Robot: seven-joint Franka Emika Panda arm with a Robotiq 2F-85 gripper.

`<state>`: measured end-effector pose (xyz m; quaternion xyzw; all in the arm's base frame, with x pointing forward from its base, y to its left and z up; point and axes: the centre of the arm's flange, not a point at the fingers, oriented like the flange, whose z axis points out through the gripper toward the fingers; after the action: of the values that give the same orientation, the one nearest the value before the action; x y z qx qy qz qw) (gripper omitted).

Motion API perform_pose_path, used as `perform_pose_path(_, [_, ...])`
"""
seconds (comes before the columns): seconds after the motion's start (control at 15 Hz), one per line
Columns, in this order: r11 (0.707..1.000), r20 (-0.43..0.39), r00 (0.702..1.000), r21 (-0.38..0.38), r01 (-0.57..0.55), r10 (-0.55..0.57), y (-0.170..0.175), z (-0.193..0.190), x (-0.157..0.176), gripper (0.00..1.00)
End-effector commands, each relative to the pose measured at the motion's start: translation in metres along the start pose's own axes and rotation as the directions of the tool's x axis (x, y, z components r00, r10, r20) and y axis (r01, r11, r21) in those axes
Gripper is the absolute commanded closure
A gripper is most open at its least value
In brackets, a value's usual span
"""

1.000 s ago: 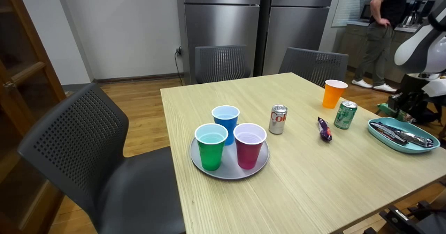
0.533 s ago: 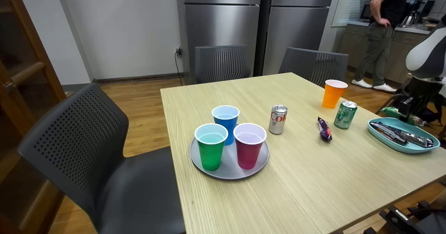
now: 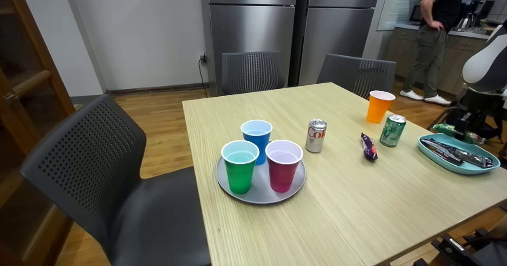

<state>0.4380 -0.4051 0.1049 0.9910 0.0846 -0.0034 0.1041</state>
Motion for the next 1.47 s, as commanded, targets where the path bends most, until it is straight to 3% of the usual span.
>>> perform_pose_path(0.0, [0.998, -0.01, 0.998, -0.011, 0.061, -0.061, 0.0, -0.006, -0.006, 0.79])
perform_pose_path(0.07, [0.998, -0.01, 0.998, -0.013, 0.065, -0.065, -0.001, -0.006, -0.006, 0.4])
perform_pose_path(0.47, [0.999, -0.008, 0.999, -0.011, 0.047, -0.047, -0.002, -0.017, -0.004, 0.01])
perform_pose_path(0.93, [0.999, -0.009, 1.0, 0.031, -0.011, 0.012, -0.012, -0.05, -0.003, 0.0])
perform_pose_path(1.4, [0.995, -0.007, 0.999, 0.085, -0.041, 0.042, -0.049, -0.086, -0.001, 0.0])
